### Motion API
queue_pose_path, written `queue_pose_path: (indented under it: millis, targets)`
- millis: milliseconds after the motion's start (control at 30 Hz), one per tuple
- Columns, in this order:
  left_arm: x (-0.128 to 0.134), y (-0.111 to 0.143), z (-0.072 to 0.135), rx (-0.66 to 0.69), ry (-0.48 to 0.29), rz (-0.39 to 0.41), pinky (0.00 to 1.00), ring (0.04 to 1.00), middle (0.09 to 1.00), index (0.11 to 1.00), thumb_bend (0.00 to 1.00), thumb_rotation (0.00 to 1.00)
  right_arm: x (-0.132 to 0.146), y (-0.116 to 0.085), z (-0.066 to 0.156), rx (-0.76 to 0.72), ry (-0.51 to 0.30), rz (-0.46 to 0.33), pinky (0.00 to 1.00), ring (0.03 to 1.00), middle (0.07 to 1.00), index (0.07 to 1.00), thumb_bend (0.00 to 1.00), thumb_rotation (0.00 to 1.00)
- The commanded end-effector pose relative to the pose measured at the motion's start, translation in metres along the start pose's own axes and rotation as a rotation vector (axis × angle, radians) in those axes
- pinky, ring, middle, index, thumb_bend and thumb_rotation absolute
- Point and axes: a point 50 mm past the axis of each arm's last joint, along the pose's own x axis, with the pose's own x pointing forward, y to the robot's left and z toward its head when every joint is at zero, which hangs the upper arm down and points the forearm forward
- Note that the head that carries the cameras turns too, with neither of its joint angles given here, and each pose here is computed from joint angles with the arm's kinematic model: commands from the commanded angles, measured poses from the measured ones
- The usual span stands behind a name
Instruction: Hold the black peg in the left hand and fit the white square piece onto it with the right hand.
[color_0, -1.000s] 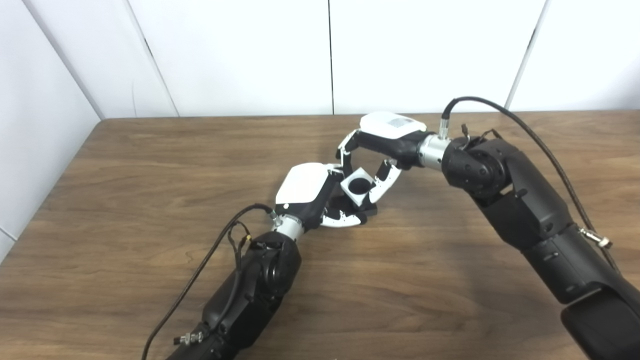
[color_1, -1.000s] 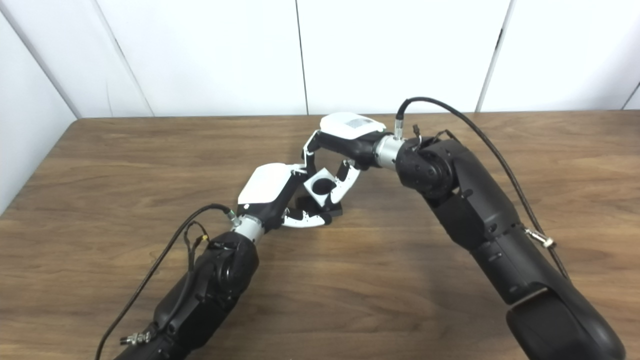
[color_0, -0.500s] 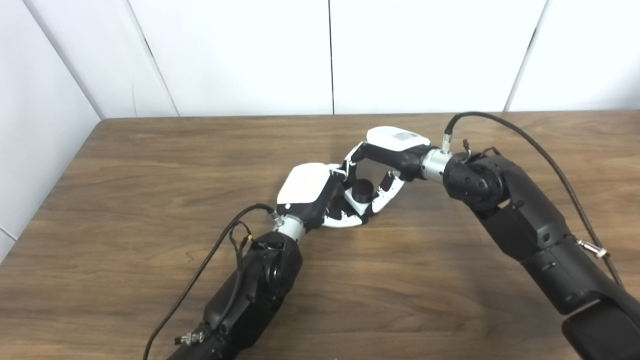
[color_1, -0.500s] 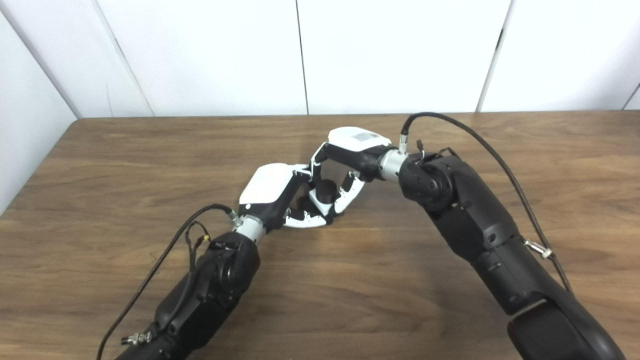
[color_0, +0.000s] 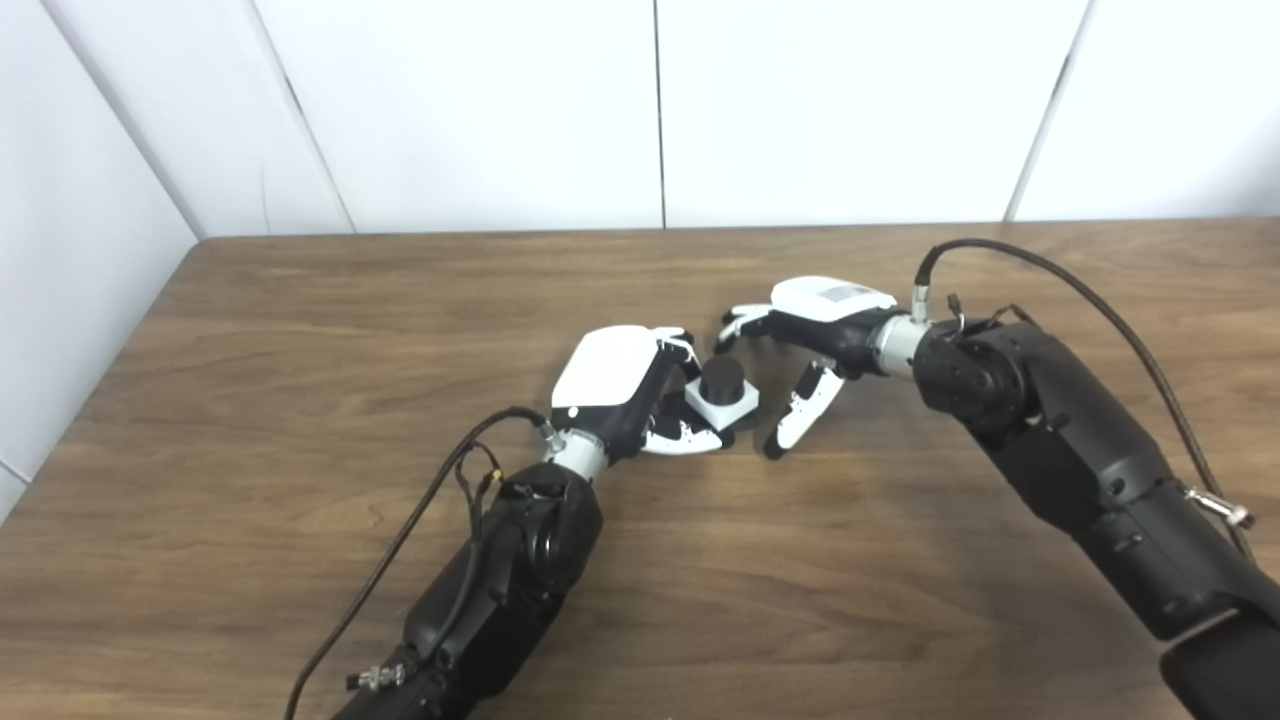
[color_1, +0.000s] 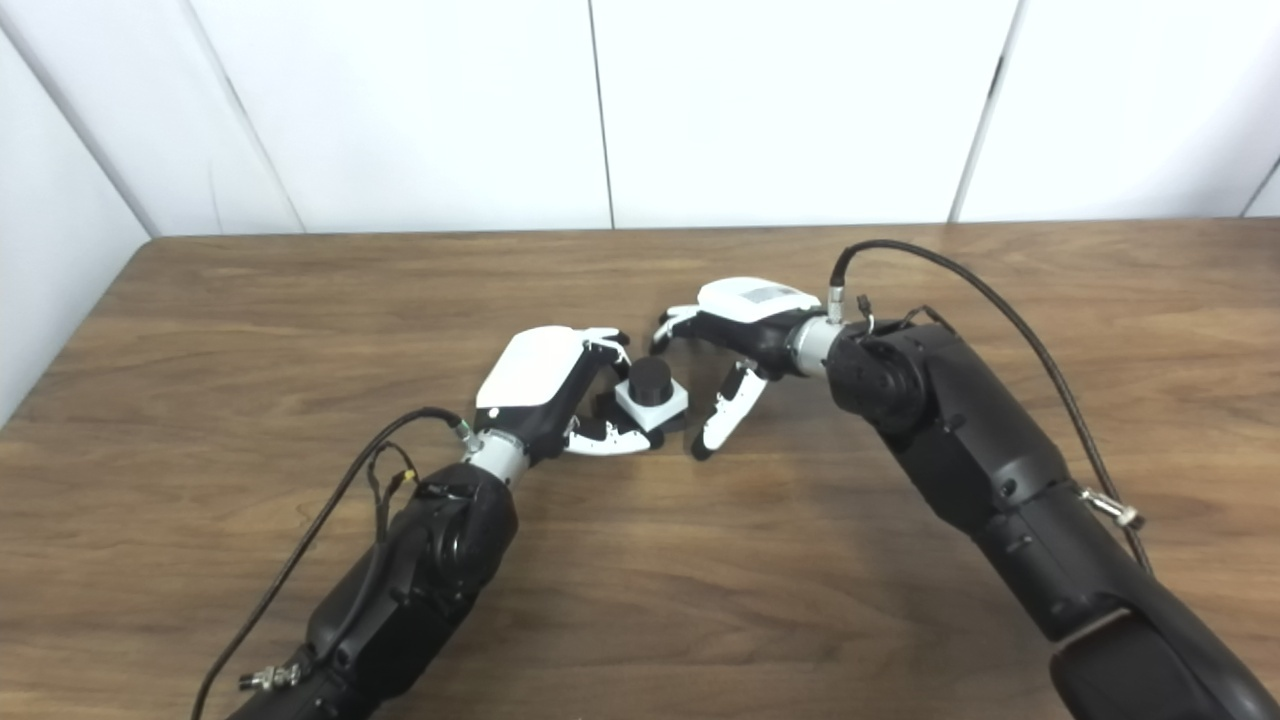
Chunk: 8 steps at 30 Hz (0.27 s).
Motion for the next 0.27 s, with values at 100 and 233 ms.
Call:
queue_pose_path:
  millis: [100,233]
  targets:
    - [-0.012,-0.026,-0.015,0.047,0.069,-0.140,0.79,0.845,0.844,0.491,0.52,0.08,-0.009,-0.031,-0.004,-0.040,0.011,-0.040,0.86,0.932,0.969,1.000,1.00,0.31]
    - [-0.012,-0.026,-0.014,0.043,0.069,-0.144,0.79,0.850,0.847,0.491,0.52,0.08,-0.016,-0.036,-0.012,-0.047,0.040,-0.047,0.86,0.928,0.956,1.000,1.00,0.29]
